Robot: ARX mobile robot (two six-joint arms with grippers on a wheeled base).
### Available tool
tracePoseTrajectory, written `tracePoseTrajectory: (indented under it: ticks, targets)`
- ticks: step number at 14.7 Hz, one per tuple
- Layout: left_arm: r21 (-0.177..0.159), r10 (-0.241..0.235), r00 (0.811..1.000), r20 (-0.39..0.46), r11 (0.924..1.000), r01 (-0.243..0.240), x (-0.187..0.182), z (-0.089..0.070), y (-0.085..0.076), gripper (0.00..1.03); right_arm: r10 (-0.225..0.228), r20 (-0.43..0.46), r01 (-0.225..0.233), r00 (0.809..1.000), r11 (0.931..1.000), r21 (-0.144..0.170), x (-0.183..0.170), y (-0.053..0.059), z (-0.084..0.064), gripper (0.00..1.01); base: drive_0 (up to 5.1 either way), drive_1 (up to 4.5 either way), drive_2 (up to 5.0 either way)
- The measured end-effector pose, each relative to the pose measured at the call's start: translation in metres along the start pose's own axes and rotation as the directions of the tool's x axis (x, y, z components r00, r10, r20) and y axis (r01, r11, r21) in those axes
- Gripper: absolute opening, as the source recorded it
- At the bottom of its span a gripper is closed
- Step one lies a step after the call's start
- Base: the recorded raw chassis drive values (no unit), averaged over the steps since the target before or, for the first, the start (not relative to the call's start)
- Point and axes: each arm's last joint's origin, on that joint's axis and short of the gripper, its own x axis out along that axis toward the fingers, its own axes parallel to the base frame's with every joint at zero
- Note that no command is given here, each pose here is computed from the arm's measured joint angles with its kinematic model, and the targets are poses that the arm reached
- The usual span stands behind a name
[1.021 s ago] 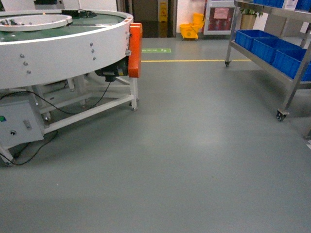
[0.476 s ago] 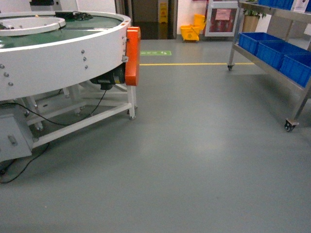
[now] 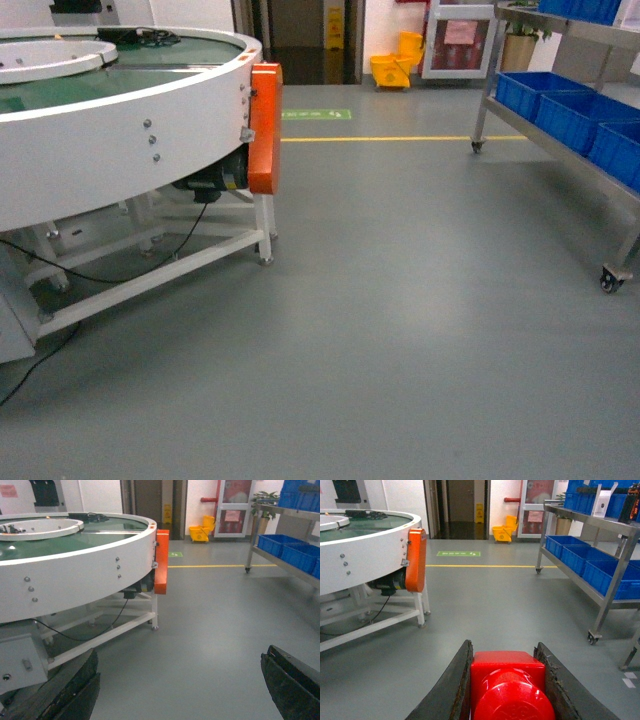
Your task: Pick red block from blue box to shelf
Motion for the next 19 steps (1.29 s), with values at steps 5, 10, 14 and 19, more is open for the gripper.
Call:
tracePoseTrajectory:
  ticks: [5,10,14,19]
  targets:
    - [0.0,0.001,1.0,0.001,1.0,-0.001,0.0,0.0001,0.0,0.98,0.0,-0.001,0.0,1.0,1.0,0.0,0.0,0.0,-0.0001,0.28,0.0,4.19,-4.3]
    - [0.0,0.002,1.0,0.002,1.0,-0.002,0.0,0.0002,0.0,0.98,0.0,0.0,0.0,1.0,1.0,0.0,0.0,0.0,0.0,0.28,0.1,4.3,-4.2]
    - [0.0,0.002,1.0,0.001,1.0,-0.002,0.0,0.0001,0.0,0.98,0.0,0.002,0.0,1.0,1.0,0.0,0.0,0.0,0.0001,0.28,0.1,4.33,-4.2]
    - [0.0,0.002,1.0,0.0,1.0,-0.002,0.0,0.0,0.0001,0.98,0.0,0.001,0.0,1.0,1.0,0.0,0.0,0.0,0.0001,0.28,0.0,4.33,-4.2]
